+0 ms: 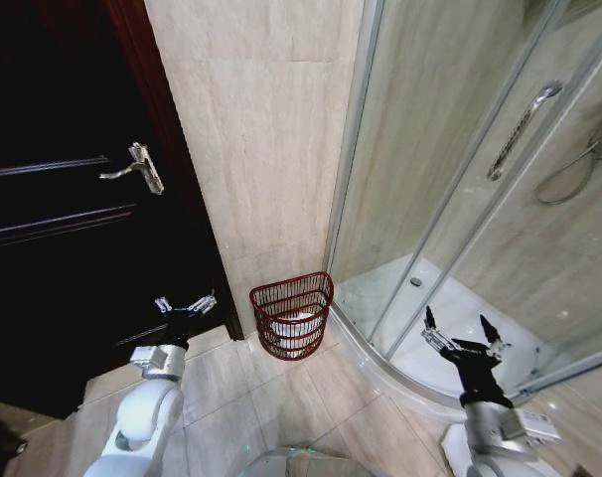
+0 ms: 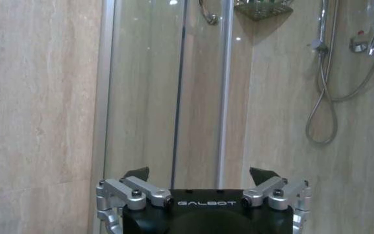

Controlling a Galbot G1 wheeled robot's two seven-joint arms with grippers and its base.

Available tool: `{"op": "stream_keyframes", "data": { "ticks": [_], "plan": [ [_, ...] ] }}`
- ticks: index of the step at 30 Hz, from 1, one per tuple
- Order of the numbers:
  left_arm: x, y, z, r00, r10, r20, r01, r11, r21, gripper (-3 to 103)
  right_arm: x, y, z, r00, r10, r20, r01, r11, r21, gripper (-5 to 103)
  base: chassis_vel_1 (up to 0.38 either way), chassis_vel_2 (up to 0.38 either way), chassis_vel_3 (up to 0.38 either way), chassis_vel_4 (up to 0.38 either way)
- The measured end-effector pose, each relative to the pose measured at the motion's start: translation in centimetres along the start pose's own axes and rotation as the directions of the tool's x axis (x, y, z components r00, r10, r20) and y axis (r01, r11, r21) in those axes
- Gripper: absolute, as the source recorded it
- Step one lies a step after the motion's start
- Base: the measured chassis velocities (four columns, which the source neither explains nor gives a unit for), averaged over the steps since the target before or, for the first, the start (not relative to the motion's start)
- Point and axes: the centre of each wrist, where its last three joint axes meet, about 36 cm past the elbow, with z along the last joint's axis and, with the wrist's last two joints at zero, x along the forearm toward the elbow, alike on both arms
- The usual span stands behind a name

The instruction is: Discard the used towel into the hamper.

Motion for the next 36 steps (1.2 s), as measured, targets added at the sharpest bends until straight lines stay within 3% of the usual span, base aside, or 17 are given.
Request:
{"op": "stream_keyframes", "data": {
  "ticks": [36],
  "plan": [
    [-0.2,-0.17,0.75,1.0,0.02,0.009,-0.02,1.0,-0.005,100,0.23,-0.11,0.85,1.0,0.005,-0.023,-0.004,1.0,0.021,100,0.064,-0.06,-0.06,0.06]
  ]
}}
